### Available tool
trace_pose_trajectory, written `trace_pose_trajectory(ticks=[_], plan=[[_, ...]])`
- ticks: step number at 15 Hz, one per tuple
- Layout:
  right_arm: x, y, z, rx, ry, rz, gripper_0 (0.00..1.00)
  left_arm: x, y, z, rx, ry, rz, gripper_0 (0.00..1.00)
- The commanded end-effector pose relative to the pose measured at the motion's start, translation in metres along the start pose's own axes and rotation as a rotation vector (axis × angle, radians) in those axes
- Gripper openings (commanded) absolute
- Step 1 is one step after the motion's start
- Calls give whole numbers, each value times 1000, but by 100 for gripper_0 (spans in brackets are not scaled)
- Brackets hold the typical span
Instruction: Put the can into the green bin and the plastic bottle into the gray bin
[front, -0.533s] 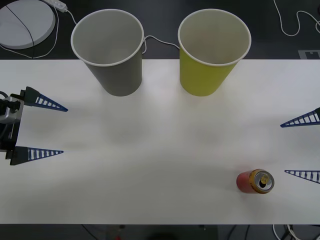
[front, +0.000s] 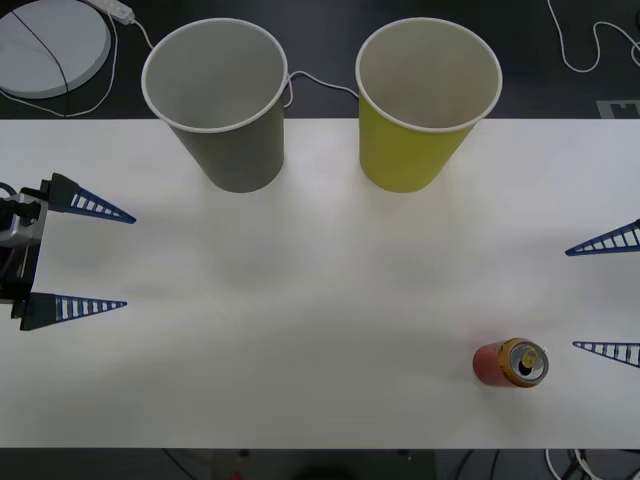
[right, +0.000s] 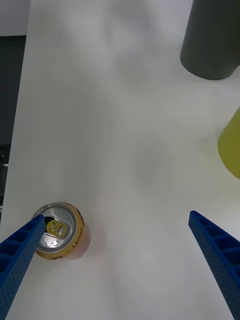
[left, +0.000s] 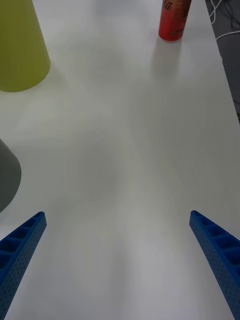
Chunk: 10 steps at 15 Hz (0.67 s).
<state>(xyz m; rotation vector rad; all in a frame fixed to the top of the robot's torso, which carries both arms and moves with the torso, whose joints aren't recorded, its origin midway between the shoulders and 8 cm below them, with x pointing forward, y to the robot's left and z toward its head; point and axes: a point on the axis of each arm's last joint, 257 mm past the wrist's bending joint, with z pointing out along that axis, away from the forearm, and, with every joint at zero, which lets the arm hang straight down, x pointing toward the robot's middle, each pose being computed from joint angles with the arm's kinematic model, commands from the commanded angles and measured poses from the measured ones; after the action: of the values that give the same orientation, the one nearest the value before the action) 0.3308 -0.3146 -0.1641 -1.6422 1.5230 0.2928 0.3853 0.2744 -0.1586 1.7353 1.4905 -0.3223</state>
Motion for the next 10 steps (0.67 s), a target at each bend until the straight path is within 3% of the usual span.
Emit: trace_pose_trajectory(ticks=[1,6,10], plan=[[3,-4,-7,10,11,-13,100,0,0,0,0,0,0,100],[17,-8,-21,21,1,-5,100,0,0,0,0,0,0,100],[42,-10,-37,32,6,-70,100,0,0,0,0,0,0,100]])
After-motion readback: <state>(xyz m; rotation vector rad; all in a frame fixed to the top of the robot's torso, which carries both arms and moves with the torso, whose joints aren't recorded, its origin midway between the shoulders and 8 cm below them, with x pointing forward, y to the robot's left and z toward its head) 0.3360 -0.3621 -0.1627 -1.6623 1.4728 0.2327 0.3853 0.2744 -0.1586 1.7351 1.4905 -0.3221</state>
